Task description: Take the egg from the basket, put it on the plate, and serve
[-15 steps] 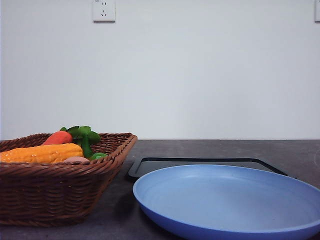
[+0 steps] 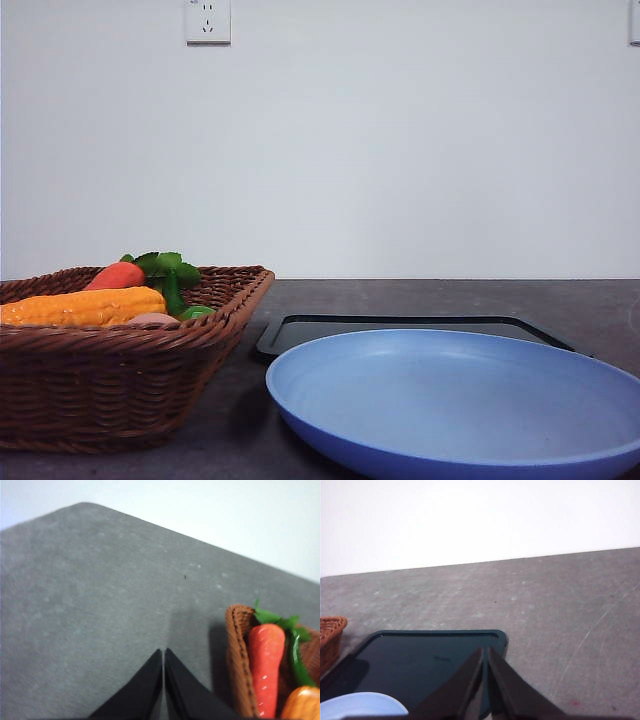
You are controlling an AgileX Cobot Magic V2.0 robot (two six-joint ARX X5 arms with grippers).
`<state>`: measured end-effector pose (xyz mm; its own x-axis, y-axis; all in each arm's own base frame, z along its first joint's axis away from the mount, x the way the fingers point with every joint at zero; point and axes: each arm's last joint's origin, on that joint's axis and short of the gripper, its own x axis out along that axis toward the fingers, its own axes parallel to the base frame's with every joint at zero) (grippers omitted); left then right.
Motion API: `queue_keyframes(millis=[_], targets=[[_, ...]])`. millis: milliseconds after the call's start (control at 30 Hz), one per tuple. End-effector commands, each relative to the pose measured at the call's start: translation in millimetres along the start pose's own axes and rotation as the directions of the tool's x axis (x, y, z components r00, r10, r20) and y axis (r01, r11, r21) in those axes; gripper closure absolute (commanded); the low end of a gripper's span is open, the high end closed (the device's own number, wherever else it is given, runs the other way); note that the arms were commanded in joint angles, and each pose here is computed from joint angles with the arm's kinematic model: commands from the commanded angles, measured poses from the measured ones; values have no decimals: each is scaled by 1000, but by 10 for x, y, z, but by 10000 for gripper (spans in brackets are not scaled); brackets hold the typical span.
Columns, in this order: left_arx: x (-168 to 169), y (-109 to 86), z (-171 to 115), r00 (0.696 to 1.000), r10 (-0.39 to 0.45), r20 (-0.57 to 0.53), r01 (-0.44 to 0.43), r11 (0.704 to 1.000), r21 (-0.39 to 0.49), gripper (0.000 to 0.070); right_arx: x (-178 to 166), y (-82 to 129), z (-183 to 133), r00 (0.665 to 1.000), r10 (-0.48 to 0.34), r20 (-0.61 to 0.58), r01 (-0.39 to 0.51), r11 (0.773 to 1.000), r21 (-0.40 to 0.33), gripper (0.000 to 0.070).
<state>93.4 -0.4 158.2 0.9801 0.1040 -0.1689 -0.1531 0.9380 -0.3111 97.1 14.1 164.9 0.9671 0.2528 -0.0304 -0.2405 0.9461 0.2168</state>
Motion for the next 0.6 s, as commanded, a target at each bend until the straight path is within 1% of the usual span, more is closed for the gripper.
queue_keyframes(millis=[0, 67, 133, 267, 433, 567], targets=[[22, 27, -84, 999, 14, -35, -18, 994, -112, 700, 0, 2, -2, 1000, 4, 4, -4, 998, 64, 700], [20, 20, -81, 999, -7, -43, 1, 992, -127, 700, -1, 4, 3, 1000, 6, 4, -6, 994, 110, 700], [14, 0, -70, 997, -58, -55, 51, 990, -130, 700, -9, 11, 28, 1000, 5, 0, -5, 989, 146, 700], [-14, -54, -19, 979, -186, -83, 173, 975, -139, 700, -46, 36, 120, 1000, -5, -26, 9, 987, 158, 700], [-68, -122, 134, 963, -248, -104, 232, 961, -148, 700, -98, 84, 308, 997, -19, -77, 31, 986, 163, 700], [-76, -196, 267, 935, -320, -155, 296, 942, -160, 700, -99, 128, 509, 995, -21, -99, 36, 988, 151, 700]])
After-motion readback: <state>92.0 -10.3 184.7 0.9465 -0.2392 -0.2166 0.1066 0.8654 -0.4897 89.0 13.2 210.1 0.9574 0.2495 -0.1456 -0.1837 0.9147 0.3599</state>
